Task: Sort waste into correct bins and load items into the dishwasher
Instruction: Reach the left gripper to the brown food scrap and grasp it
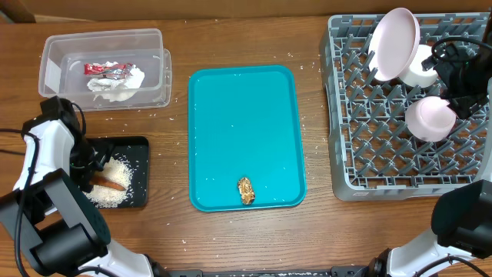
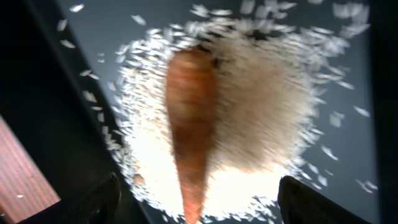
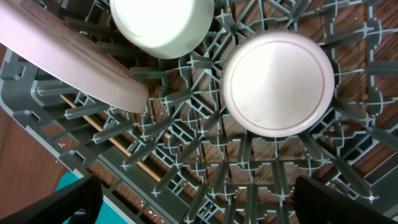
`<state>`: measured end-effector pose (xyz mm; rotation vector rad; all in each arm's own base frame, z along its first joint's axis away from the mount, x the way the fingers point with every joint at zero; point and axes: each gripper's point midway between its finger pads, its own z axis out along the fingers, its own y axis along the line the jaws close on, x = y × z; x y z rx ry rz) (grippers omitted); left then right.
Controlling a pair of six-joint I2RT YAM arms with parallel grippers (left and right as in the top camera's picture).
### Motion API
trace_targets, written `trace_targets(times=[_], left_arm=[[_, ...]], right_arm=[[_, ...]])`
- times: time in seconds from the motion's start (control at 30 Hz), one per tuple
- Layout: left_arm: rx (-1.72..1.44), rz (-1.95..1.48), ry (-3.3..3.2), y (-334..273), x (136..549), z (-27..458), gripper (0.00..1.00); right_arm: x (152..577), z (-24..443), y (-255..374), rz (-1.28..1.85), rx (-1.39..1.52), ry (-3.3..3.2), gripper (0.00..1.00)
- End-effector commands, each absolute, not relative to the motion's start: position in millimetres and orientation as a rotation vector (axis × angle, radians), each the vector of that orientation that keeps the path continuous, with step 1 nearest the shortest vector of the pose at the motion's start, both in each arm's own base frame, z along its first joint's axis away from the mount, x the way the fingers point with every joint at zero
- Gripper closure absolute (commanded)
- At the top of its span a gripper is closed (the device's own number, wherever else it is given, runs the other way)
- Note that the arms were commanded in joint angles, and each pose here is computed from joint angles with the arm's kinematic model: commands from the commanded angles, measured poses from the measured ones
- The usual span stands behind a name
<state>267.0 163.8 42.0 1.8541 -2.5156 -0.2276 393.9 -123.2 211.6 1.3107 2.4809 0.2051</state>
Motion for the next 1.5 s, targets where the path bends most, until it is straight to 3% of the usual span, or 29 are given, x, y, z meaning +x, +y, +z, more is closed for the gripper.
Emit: trace_targets(times=[0.0,0.1,0.23,0.27,0.47,0.67,0.87,1.07,1.17,1.47], left_arm=[[1.697,-0.031,-2.778,127.1,300.1,85.4,0.16],[1.069,0.183,-3.064,17.1,316.0,105.1,0.14],[0.492,0.271,-3.15,-105.6,305.4,92.8,0.11],[0.403,0.287,-3.17,-126.6,304.3,90.6,0.0],[0.081,0.382,-3.218,-232.1,289.4,64.2,0.0],[0.118,0.233,-3.043,-229.6,256.5,24.1,0.0],[0.227,0.1,-3.047,-212.8,254.5,21.6,0.0],[0.191,0.069,-2.955,-212.9,226.6,19.6,0.0],[0.193,0.068,-2.953,-212.0,225.7,16.6,0.13],[0.223,0.107,-2.819,-210.9,215.2,-9.6,0.16]], right_arm=[[395.5,226.1,-123.7,0.211,1.293,2.442,0.0],[395.5,226.1,-123.8,0.211,1.292,2.442,0.0],[395.5,226.1,-123.7,0.211,1.293,2.442,0.0],[395.5,226.1,-123.7,0.211,1.293,2.442,0.0],[395.5,226.1,-123.7,0.211,1.293,2.442,0.0],[395.5,226.1,-123.7,0.211,1.293,2.442,0.0],[395.5,226.1,-123.7,0.211,1.293,2.442,0.0],[395.5,226.1,-123.8,0.211,1.292,2.442,0.0],[395.5,226.1,-123.8,0.211,1.292,2.442,0.0],[395.5,226.1,-123.8,0.211,1.292,2.442,0.0]])
